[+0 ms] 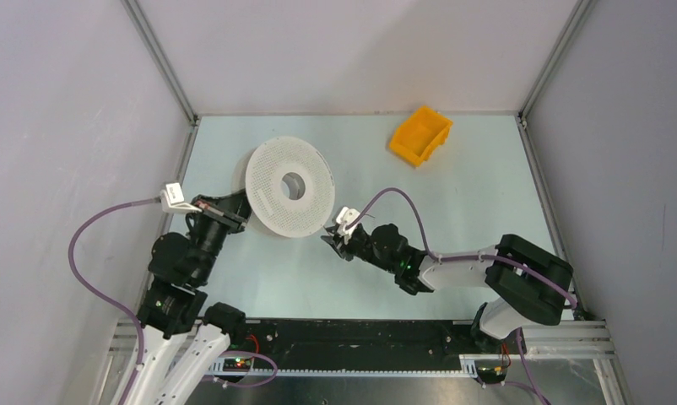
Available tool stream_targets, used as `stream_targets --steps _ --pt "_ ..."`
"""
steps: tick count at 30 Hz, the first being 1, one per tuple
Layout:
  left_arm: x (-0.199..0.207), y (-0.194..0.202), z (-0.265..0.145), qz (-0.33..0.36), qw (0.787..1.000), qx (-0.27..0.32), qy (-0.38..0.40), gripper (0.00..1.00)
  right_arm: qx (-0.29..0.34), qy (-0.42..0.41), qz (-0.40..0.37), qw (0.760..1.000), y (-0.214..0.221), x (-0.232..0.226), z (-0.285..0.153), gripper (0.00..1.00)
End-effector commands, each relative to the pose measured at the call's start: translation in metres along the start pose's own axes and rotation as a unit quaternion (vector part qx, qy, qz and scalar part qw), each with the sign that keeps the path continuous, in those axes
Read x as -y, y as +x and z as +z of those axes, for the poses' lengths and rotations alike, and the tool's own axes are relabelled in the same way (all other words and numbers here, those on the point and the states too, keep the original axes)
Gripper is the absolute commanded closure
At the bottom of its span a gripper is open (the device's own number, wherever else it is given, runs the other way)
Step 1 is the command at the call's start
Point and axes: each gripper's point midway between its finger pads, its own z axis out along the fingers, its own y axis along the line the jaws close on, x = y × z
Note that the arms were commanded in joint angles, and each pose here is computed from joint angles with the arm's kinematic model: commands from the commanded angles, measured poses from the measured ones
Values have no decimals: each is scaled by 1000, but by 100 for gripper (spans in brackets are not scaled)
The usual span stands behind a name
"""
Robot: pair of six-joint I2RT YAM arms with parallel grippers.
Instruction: Wrap the cables
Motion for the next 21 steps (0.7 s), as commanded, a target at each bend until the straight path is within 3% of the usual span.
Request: stream_targets --steps 1,6,12,16,21 --pt "15 -24 -2 -41 997 54 23 100 18 56 -43 997 -13 12 -2 69" --pt "12 -24 -5 -54 997 59 21 100 19 106 -75 991 -16 25 -5 73" --pt "7 -26 -8 -57 996 67 14 100 28 122 -82 989 -17 27 -9 86" --pt "5 -25 -8 -58 996 69 10 100 35 101 -73 992 -19 21 -10 100" --pt "6 -27 -9 -43 996 71 12 100 64 17 0 998 -44 6 -21 100"
